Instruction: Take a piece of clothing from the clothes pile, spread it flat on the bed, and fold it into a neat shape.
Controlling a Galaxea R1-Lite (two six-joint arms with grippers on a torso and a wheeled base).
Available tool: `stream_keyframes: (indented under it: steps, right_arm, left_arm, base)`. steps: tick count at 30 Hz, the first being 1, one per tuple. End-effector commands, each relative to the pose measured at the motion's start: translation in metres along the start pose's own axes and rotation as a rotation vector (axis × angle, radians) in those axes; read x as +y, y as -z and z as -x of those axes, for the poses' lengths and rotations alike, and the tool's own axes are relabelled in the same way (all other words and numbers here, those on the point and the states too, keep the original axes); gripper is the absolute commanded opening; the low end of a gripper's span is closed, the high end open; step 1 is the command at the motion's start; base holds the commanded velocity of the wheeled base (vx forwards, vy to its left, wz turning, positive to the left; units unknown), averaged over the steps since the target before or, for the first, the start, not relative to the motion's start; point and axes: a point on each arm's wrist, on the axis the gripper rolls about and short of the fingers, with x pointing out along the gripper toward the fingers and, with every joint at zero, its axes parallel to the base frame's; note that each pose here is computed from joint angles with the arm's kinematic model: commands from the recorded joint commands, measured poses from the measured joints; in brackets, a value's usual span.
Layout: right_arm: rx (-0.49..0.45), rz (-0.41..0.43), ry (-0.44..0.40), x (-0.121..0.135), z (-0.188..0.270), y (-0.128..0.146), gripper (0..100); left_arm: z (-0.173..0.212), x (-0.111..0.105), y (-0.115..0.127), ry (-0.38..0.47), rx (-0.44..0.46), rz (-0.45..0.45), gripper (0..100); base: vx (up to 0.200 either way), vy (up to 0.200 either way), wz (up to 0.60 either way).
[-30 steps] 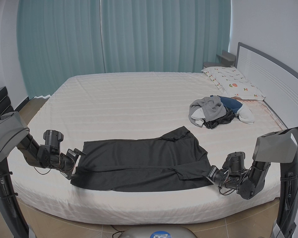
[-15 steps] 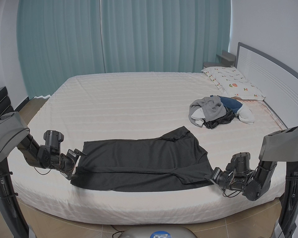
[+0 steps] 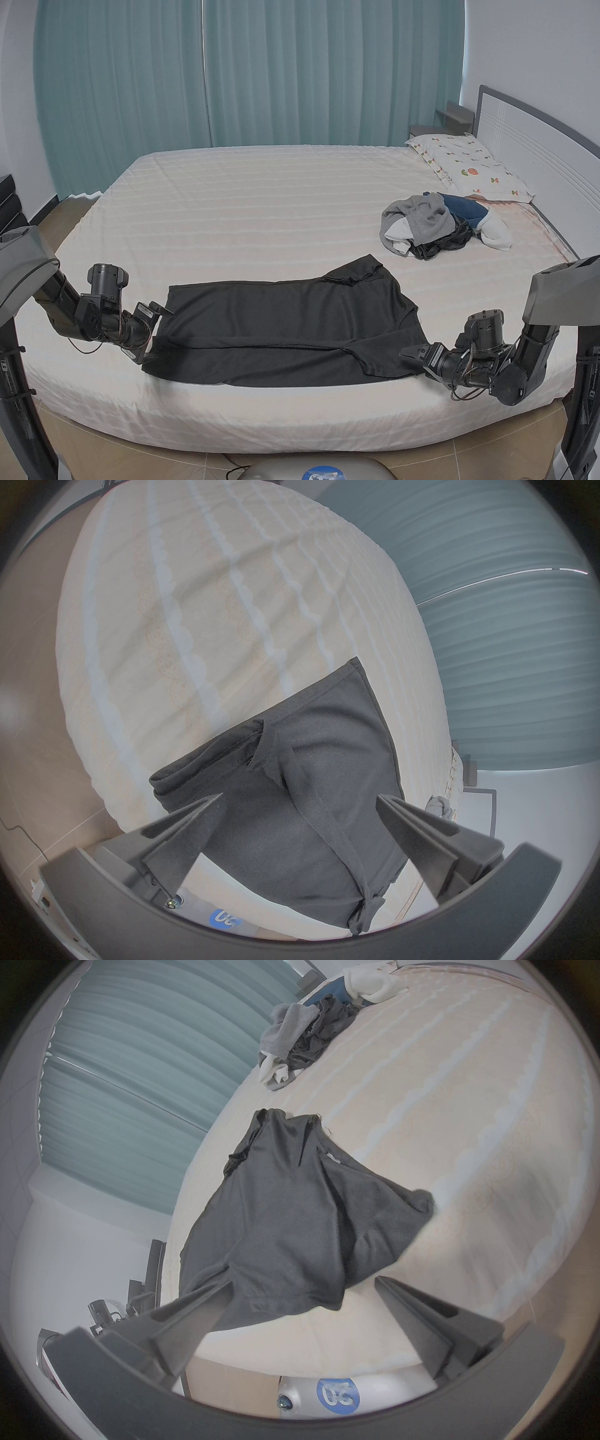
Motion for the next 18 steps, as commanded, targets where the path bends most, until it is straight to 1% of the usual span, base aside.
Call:
stream_keyframes:
  steps: [1, 3, 5, 8, 11, 18]
  right_arm:
    - [-0.04, -0.005, -0.036, 0.007, 0.005, -0.008, 100]
    - [-0.06, -0.016, -0.044, 0.007, 0.008, -0.014, 100]
    - [-0.09, -0.056, -0.063, 0.006, 0.008, -0.02, 100]
    - [-0.119, -0.089, -0.089, 0.007, 0.007, -0.025, 100]
    - [-0.127, -0.097, -0.094, 0.007, 0.007, -0.026, 100]
    - [-0.124, -0.099, -0.093, 0.006, 0.006, -0.026, 100]
  left_arm:
    - [0.001, -0.001, 0.0, 0.011, -0.005, 0.004, 100]
    - [0.002, -0.001, -0.001, 0.018, -0.01, 0.006, 100]
    - [0.003, -0.002, -0.002, 0.025, -0.014, 0.01, 100]
    - [0.003, -0.002, -0.004, 0.026, -0.02, 0.023, 100]
    - [0.004, -0.005, -0.007, 0.041, -0.027, 0.065, 100]
    - [0.006, -0.007, -0.006, 0.048, -0.025, 0.063, 100]
  base:
    - [0.0, 0.0, 0.0]
    - [0.0, 0.0, 0.0]
    - [0.0, 0.0, 0.0]
    - [0.0, 0.0, 0.0]
    - [0.0, 0.0, 0.0]
    - [0.0, 0.0, 0.0]
